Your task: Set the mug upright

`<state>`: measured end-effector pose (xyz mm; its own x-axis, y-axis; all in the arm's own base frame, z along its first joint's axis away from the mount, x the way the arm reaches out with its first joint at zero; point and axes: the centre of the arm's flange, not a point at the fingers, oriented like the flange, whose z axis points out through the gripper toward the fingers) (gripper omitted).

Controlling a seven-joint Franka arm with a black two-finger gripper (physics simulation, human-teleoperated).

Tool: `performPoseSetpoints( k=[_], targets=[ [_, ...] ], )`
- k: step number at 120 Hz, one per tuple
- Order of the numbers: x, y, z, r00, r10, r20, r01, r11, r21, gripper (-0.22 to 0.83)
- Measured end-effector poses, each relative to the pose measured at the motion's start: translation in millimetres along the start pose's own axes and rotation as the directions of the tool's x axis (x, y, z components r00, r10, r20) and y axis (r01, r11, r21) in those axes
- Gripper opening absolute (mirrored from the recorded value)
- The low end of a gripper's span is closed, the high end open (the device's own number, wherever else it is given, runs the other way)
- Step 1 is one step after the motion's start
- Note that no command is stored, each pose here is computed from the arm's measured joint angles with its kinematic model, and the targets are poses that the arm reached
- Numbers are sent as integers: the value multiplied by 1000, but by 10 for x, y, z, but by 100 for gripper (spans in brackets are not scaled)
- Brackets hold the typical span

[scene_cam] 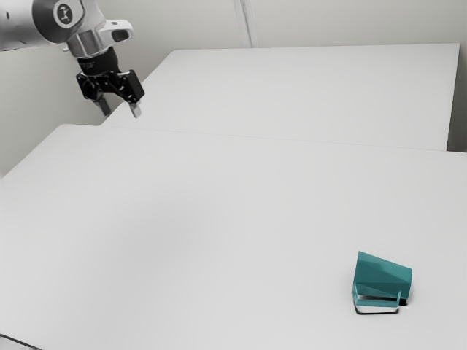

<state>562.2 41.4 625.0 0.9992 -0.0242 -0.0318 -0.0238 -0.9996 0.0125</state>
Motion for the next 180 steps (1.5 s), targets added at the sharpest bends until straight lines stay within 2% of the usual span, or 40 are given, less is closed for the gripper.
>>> performPoseSetpoints(
  k=[27,46,73,99,138,180],
  targets=[
    [28,39,35,1000,19,-3,-19,1000,-6,60],
    [102,280,173,998,64,-25,-64,997,-34,60],
    [190,700,512,992,116,-59,-123,981,-152,60],
    [226,884,864,988,114,-103,-137,956,-260,59],
    [170,1214,1510,984,115,-138,-164,892,-421,59],
    [70,1835,1914,963,188,-193,-265,790,-553,59]
  ],
)
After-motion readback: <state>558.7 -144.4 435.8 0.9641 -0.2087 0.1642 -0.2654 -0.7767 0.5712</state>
